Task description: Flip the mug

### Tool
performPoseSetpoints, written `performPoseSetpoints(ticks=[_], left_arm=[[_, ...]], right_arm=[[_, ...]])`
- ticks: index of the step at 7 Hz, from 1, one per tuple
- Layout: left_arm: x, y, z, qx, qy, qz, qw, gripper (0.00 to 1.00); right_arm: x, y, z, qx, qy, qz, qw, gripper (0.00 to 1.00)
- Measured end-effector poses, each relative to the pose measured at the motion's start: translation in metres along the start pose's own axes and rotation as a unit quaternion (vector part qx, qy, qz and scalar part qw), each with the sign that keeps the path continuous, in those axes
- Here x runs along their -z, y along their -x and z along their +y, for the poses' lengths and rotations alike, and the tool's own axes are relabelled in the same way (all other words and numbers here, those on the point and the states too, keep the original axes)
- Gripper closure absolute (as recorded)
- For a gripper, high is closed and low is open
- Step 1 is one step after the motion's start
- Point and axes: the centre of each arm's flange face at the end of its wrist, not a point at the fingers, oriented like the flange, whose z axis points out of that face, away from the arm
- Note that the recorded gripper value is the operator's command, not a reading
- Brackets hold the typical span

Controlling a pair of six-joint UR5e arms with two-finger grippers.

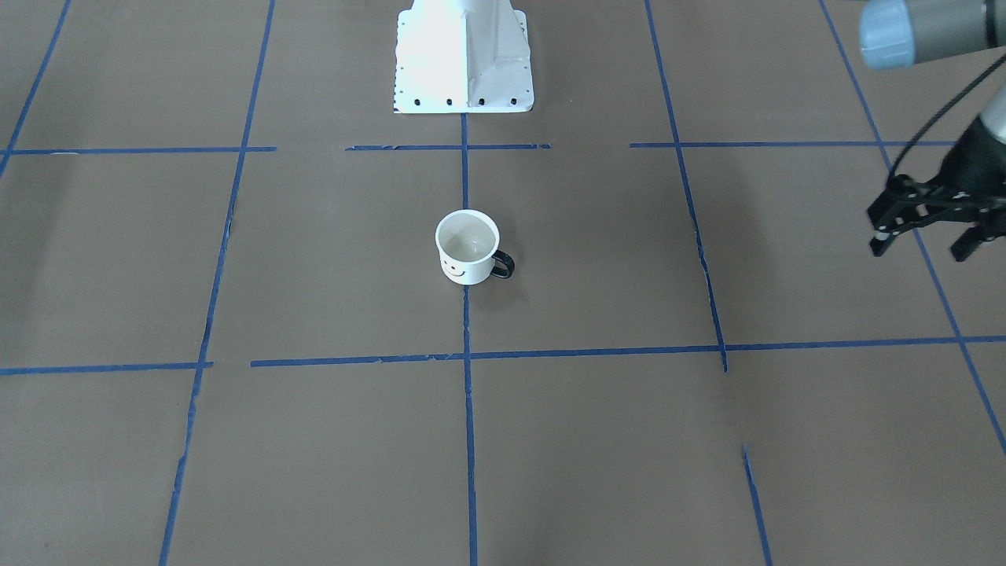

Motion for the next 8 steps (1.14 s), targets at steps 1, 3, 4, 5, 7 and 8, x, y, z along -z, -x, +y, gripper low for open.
performPoseSetpoints(ticks=[1,3,4,5,7,8], left_arm=[[0.000,0.061,0.034,-0.021,0.015,0.003,0.9997,0.00],[-0.010,0.159,0.099,-0.030,0.032,0.009,0.9990,0.00],[-0.008,0.208,0.139,-0.033,0.033,0.005,0.9989,0.00],[-0.005,0.236,0.170,-0.027,0.034,0.003,0.9990,0.00],[-0.001,0.249,0.189,-0.020,0.032,0.002,0.9993,0.00],[0.000,0.250,0.186,-0.015,0.030,0.002,0.9994,0.00]], right_arm=[[0.000,0.000,0.000,0.000,0.000,0.000,1.0000,0.00],[0.000,0.000,0.000,0.000,0.000,0.000,1.0000,0.00],[0.000,0.000,0.000,0.000,0.000,0.000,1.0000,0.00],[0.000,0.000,0.000,0.000,0.000,0.000,1.0000,0.00],[0.000,0.000,0.000,0.000,0.000,0.000,1.0000,0.00],[0.000,0.000,0.000,0.000,0.000,0.000,1.0000,0.00]])
